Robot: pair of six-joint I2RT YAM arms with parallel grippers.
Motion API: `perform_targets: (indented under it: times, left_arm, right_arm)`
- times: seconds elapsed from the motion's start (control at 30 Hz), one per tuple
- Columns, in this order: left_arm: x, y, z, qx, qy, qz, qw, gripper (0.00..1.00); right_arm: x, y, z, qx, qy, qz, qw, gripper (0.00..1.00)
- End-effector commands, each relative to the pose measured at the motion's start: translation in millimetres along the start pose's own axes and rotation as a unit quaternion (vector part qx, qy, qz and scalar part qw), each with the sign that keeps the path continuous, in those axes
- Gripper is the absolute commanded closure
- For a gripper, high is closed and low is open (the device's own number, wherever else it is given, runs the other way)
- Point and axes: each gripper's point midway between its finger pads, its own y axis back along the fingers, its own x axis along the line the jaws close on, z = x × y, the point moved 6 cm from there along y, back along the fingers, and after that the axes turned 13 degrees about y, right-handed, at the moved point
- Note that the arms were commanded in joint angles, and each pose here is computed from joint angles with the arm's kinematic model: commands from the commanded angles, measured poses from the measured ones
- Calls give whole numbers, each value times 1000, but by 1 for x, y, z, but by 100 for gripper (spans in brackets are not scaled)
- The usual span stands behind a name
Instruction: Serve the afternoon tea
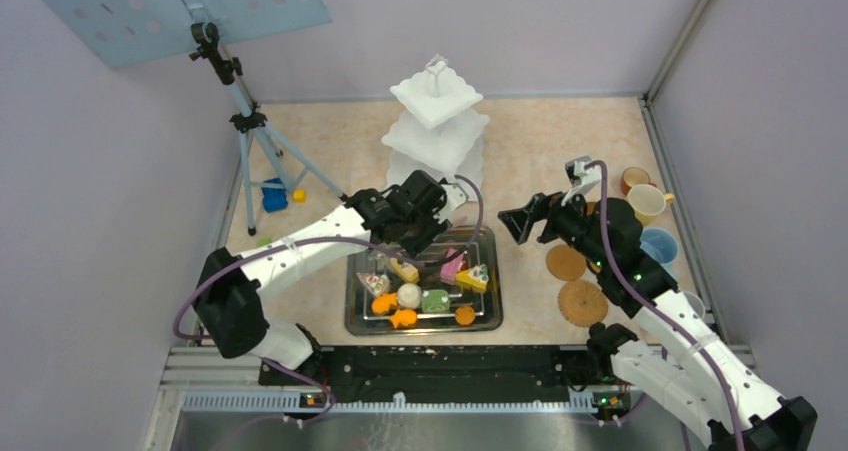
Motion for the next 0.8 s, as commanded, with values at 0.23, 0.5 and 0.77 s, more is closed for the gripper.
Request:
perform_targets:
  times: [0.23,0.5,0.77]
  left_arm:
    - [46,-54,50,-70,-80,-44,993,40]
    - [52,-94,42,-42,-63,-99,992,39]
    - [54,-112,27,-18,-28,-116,993,33]
  right_arm:
    - [3,7,16,-46,16,4,999,7]
    - [4,7,15,-40,15,5,999,7]
    - [5,8,19,-45,13,9,999,8]
